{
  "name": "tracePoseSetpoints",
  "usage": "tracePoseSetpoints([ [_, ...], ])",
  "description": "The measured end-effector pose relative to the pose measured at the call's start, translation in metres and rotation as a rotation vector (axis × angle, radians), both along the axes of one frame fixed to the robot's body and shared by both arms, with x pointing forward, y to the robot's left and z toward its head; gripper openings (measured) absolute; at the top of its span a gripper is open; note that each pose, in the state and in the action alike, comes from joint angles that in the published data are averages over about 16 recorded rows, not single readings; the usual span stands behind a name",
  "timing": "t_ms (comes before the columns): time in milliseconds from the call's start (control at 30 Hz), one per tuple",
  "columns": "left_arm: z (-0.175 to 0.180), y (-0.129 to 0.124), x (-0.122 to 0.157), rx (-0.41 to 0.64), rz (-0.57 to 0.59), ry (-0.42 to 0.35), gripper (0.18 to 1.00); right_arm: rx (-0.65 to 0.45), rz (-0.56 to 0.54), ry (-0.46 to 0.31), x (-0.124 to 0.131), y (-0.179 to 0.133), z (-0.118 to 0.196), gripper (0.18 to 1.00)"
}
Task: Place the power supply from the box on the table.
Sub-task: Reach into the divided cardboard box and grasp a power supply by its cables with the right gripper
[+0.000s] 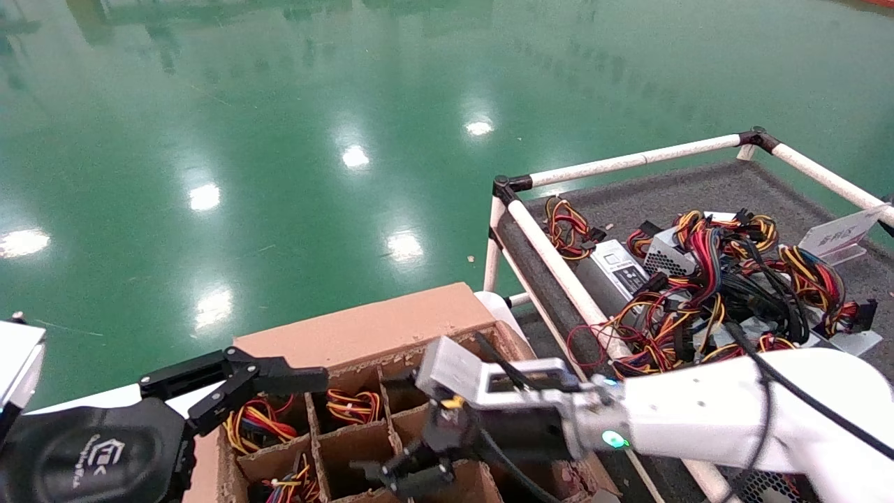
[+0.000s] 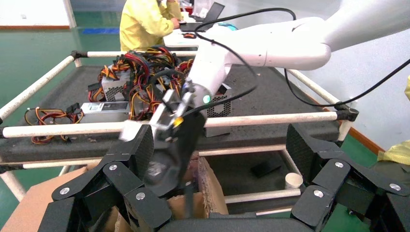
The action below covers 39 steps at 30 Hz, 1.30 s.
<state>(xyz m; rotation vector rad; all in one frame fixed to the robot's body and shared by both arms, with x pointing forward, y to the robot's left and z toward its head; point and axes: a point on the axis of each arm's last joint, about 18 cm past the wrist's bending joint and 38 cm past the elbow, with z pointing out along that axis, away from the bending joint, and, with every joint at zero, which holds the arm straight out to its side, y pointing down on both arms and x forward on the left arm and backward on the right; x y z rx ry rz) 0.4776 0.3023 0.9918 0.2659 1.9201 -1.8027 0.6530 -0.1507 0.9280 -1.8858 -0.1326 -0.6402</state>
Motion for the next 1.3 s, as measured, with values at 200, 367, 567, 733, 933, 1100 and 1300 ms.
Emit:
tracePoseSetpoints([
  [200,0.000,0.000,0.000,0.000,0.000,0.000,0.997,-0.011,-0.011,-0.016,0.015,0.019,0.001,1.000],
  [367,0.000,0.000,0.000,0.000,0.000,0.000,1.000,-0.012,-0.011,-0.018,0.023,0.029,0.001,1.000],
  [567,0.000,0.000,0.000,0.000,0.000,0.000,1.000,-0.013,-0.013,-0.015,0.029,0.035,0.000,1.000],
  [733,0.000,0.000,0.000,0.000,0.000,0.000,1.000,-0.014,-0.020,-0.012,0.033,0.038,-0.001,0.994],
  [933,0.000,0.000,0.000,0.000,0.000,0.000,1.000,-0.016,-0.030,-0.009,0.037,0.041,-0.003,0.970],
  [1100,0.000,0.000,0.000,0.000,0.000,0.000,1.000,-0.018,-0.038,-0.007,0.039,0.043,-0.005,0.927],
  [1300,0.000,0.000,0.000,0.000,0.000,0.000,1.000,-0.019,-0.049,-0.004,0.041,0.045,-0.007,0.843],
])
